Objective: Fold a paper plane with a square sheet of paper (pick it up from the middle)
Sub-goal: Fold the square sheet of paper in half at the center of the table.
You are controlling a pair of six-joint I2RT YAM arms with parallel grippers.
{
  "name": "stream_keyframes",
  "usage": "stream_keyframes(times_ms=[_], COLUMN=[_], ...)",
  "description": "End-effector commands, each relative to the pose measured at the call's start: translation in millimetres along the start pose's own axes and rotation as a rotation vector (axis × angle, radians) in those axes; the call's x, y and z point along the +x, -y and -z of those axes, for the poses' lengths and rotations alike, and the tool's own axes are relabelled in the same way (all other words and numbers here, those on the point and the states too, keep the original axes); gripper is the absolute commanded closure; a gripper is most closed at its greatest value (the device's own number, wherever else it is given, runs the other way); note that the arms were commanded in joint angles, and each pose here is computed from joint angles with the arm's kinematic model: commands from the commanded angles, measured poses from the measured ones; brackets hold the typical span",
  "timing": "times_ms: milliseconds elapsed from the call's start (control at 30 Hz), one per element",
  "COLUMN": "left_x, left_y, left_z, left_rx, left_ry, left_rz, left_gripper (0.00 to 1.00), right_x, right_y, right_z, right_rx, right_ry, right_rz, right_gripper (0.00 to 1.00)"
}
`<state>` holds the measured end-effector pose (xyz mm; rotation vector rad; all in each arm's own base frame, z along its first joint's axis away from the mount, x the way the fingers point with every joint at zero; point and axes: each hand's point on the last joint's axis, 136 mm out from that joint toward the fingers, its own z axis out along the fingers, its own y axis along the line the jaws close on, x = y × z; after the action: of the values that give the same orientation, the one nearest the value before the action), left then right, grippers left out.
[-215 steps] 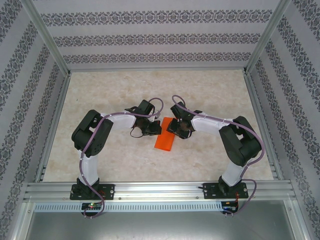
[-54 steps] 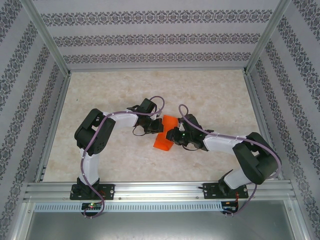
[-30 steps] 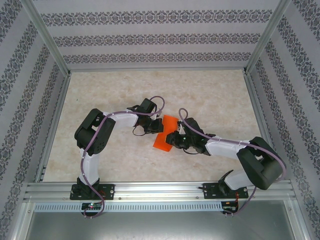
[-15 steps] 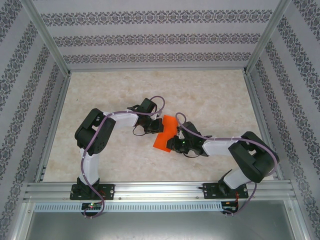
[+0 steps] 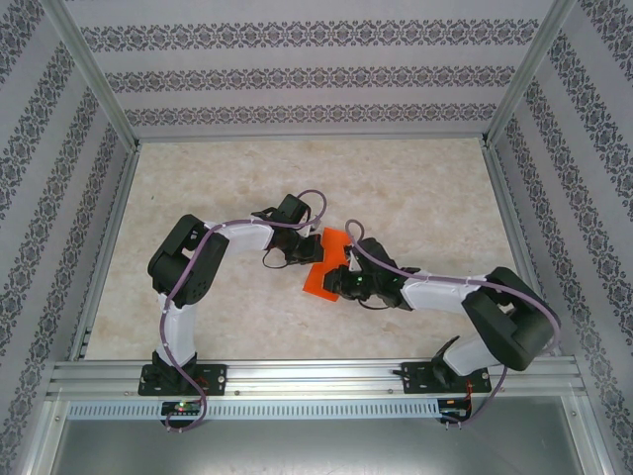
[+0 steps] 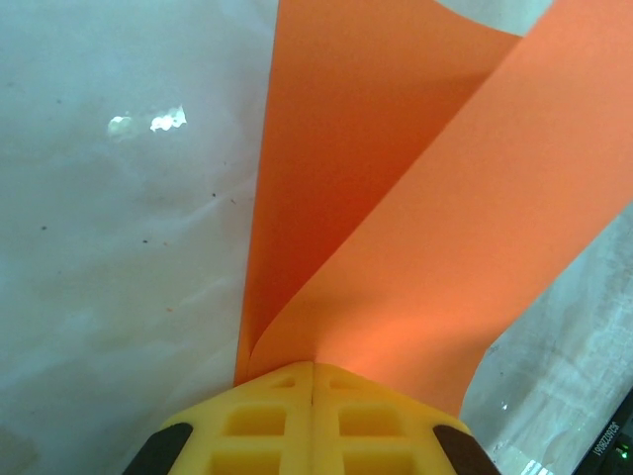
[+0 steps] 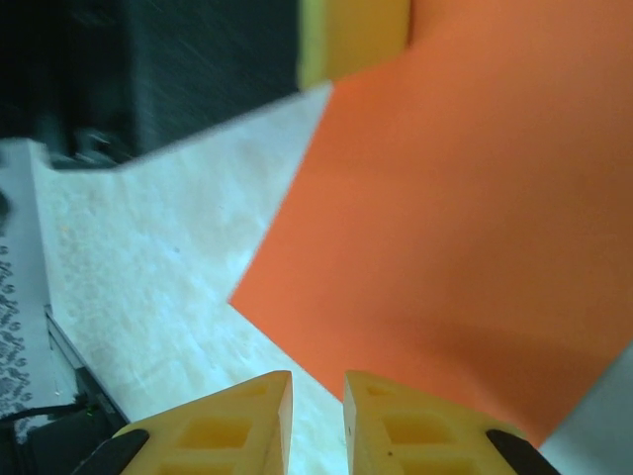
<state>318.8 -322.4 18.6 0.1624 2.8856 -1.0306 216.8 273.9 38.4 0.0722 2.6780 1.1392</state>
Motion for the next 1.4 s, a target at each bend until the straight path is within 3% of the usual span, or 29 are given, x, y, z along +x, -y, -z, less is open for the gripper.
stream_keyframes(times_ms=[0, 367, 633, 833, 1033, 1133, 1367], left_x=[29, 30, 31, 32, 33, 33, 32], left_y=[-34, -35, -36, -37, -37, -37, -36], left_z=[-18, -18, -19, -19, -18, -18, -19], left_rx=[-0.111, -0.113, -0.113, -0.116, -0.117, -0.118, -0.116], left_ry=[-0.102, -0.109, -0.111, -0.114, -0.118, -0.118, -0.119], left_rz=[0.048, 0.047, 0.045, 0.047, 0.043, 0.044, 0.043], left_gripper=[1.0, 1.0, 1.0, 1.0, 1.0, 1.0, 1.0], right_x=[13, 0, 17, 20, -25, -55, -55], right_y=[18, -12, 9, 22, -12, -8, -18], right_z=[-10, 13, 2, 2, 39, 61, 45], right_rx=[0.024, -0.018, -0.004, 0.108, 0.074, 0.127, -0.015], right_ry=[-0.029, 0.027, -0.019, -0.073, 0.08, 0.199, 0.153], right_rz=[-0.027, 0.028, -0.024, -0.034, 0.02, 0.015, 0.01], right_gripper=[0.8, 0.79, 0.79, 0.79, 0.78, 0.78, 0.77])
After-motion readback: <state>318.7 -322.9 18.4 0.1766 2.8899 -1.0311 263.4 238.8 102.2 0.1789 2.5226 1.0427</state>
